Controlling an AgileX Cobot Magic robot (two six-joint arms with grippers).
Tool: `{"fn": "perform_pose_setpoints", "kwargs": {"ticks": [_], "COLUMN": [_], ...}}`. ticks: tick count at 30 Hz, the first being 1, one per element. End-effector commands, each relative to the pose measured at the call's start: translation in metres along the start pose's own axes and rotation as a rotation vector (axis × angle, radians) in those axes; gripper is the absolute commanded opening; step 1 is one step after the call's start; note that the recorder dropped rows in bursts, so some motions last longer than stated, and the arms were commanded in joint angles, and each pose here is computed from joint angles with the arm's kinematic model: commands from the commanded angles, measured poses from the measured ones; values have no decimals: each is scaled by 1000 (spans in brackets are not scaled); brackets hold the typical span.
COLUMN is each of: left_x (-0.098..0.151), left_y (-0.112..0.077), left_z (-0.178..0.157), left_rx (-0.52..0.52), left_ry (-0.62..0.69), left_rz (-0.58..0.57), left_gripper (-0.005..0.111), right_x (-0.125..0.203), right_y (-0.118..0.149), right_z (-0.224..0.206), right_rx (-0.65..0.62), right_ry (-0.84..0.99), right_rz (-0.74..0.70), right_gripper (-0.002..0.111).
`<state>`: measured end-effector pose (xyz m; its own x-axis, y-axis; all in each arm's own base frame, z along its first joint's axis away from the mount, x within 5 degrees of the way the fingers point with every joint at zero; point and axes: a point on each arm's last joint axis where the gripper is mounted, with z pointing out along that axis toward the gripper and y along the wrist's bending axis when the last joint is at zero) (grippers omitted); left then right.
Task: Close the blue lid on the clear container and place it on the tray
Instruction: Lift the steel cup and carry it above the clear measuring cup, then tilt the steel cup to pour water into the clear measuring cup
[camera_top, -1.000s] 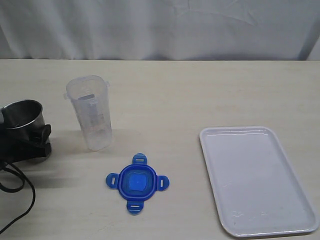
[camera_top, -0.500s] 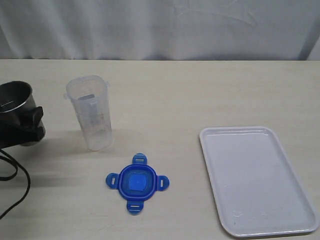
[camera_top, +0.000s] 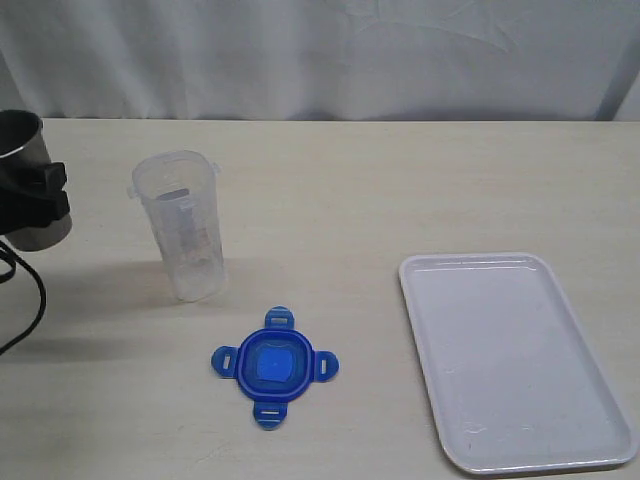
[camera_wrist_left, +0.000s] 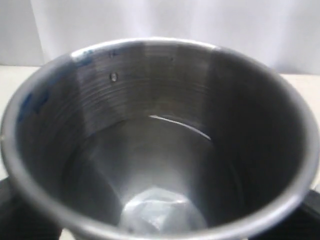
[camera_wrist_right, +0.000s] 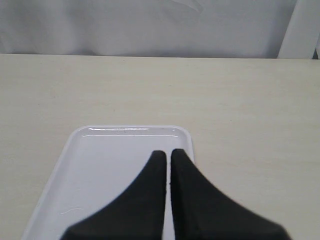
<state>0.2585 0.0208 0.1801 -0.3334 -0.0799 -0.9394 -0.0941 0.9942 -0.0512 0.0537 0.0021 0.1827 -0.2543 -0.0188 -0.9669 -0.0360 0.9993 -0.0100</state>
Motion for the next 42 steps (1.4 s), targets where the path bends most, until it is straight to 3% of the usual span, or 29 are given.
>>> {"fn": "perform_pose_setpoints", "kwargs": {"ticks": [1,13,23,29,42], "left_x": [-28,-62,-76,-76,-73], "left_y": [-3,-12,-47,-50,-56], "left_z": [1,15,16,15,14], "left_rx": [23,96,219,230,292], "left_ry": [-92,-23,-57,-65,-70], "left_rz": [1,80,128,130,377], "left_gripper": [0,0,0,0,0], "right_x": [0,0,0,0,0], "right_y": [0,0,0,0,0], "right_z": [0,0,0,0,0], "right_rx": [1,1,1,1,1], "right_ry": [-3,-3,-3,-3,-3], "right_rz": [-7,-7,-7,-7,-7], "right_gripper": [4,4,4,4,4]}}
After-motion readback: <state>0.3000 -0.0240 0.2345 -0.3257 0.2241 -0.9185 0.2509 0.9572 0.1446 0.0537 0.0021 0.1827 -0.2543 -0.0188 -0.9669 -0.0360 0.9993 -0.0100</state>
